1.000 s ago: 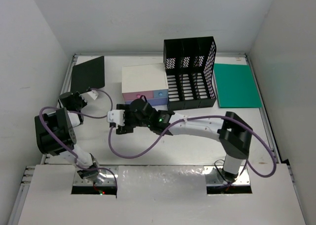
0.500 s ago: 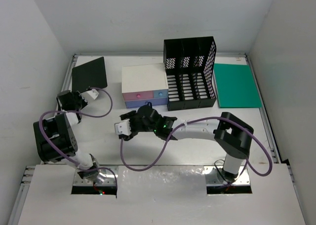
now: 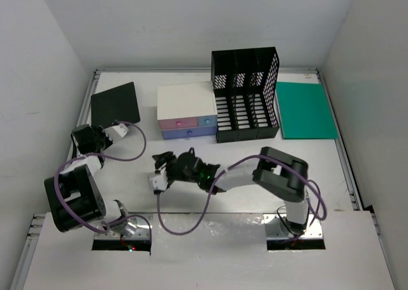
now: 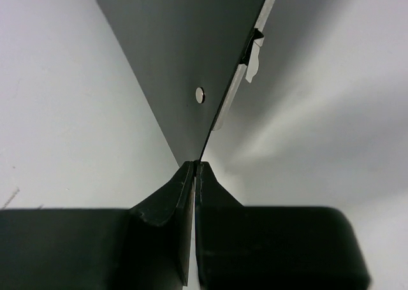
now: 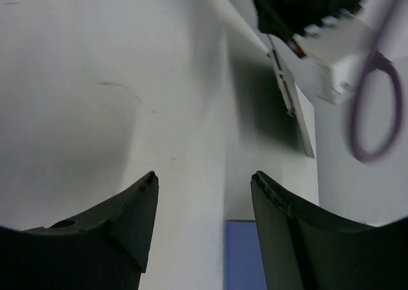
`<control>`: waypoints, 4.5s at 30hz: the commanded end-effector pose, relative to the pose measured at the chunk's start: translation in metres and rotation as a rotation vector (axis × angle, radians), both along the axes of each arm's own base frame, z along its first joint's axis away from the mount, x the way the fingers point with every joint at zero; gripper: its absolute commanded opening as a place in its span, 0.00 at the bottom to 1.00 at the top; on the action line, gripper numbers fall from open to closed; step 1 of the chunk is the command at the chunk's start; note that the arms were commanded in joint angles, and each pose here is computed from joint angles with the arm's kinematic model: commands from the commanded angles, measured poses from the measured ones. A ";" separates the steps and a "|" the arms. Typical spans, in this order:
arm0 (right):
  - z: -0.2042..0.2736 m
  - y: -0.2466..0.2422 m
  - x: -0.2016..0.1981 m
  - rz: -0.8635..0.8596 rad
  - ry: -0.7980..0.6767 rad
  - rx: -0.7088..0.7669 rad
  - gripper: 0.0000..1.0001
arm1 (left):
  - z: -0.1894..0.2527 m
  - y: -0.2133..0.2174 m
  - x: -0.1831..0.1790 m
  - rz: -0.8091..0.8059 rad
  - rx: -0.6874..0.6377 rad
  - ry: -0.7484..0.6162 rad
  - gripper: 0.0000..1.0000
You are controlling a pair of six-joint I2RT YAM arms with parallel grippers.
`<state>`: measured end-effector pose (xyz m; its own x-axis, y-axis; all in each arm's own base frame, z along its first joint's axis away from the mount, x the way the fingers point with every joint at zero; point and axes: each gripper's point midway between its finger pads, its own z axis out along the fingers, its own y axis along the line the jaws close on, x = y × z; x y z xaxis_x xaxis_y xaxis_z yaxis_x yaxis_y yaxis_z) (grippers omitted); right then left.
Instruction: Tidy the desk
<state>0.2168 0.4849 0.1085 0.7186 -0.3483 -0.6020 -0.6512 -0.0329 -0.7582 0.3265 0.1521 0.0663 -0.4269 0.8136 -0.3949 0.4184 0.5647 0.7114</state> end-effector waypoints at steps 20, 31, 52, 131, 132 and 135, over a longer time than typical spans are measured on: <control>-0.042 0.094 0.089 -0.260 -0.548 -0.094 0.56 | 0.004 -0.020 -0.032 -0.084 0.022 0.038 0.00; -0.012 0.099 0.099 -0.278 -0.600 0.000 0.54 | -0.011 -0.026 -0.048 -0.121 0.045 0.115 0.00; -0.039 0.119 0.170 -0.334 -0.545 0.022 0.60 | -0.015 -0.035 -0.055 -0.159 0.016 0.155 0.00; 0.409 -0.358 0.137 -1.093 -0.081 1.383 0.00 | 0.370 -0.050 0.014 0.056 -0.803 -0.471 1.00; 0.410 -0.363 0.139 -1.091 -0.095 1.419 0.00 | 0.369 -0.050 0.014 0.054 -0.800 -0.468 1.00; 0.408 -0.357 0.157 -1.019 -0.127 1.406 0.00 | 0.361 -0.048 0.016 0.057 -0.799 -0.459 1.00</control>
